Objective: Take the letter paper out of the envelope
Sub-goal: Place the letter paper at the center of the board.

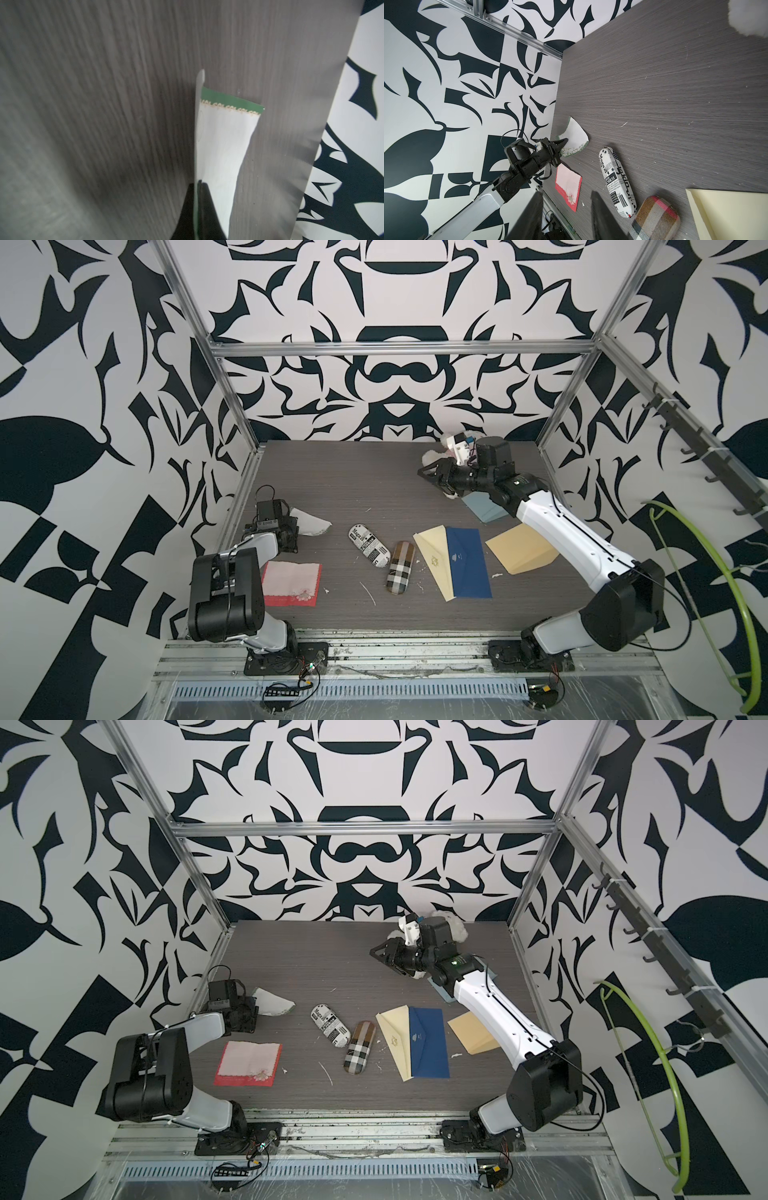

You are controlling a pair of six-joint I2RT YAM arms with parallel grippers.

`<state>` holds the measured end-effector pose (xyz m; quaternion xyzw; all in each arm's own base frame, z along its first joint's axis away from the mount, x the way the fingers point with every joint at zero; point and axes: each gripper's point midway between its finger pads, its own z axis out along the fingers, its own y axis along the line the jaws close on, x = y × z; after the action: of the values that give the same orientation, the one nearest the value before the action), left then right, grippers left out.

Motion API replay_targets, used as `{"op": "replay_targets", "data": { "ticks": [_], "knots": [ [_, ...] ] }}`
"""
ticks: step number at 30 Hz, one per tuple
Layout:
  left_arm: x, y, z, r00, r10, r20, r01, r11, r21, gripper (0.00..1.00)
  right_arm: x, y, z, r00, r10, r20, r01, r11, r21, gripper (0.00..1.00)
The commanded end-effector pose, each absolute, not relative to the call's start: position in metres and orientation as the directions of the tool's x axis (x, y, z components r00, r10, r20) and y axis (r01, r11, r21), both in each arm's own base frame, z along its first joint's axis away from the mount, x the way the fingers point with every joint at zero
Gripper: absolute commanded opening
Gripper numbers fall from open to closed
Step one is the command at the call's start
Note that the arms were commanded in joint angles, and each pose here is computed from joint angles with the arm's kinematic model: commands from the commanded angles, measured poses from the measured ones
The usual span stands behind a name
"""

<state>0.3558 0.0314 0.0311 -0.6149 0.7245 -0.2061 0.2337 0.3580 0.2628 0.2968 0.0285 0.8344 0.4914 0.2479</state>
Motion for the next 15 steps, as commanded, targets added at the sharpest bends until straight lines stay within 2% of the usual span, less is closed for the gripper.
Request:
{"op": "replay_targets", "data": {
  "ticks": [1,7,15],
  "knots": [
    [0.346,0.030,0.019,-0.166,-0.983,-0.075,-0.843,0.181,-0.507,0.00,0.356,0.263,0.307,-0.860,0.301,-0.412,-0.221,0.507,0.833,0.40],
    [0.341,0.030,0.016,-0.186,-0.979,-0.078,-0.857,0.201,-0.474,0.00,0.358,0.258,0.293,-0.863,0.320,-0.391,-0.175,0.535,0.826,0.40],
    [0.333,0.027,0.018,-0.194,-0.979,-0.064,-0.870,0.202,-0.450,0.30,0.356,0.248,0.284,-0.854,0.345,-0.390,-0.134,0.578,0.805,0.40]
  ]
}}
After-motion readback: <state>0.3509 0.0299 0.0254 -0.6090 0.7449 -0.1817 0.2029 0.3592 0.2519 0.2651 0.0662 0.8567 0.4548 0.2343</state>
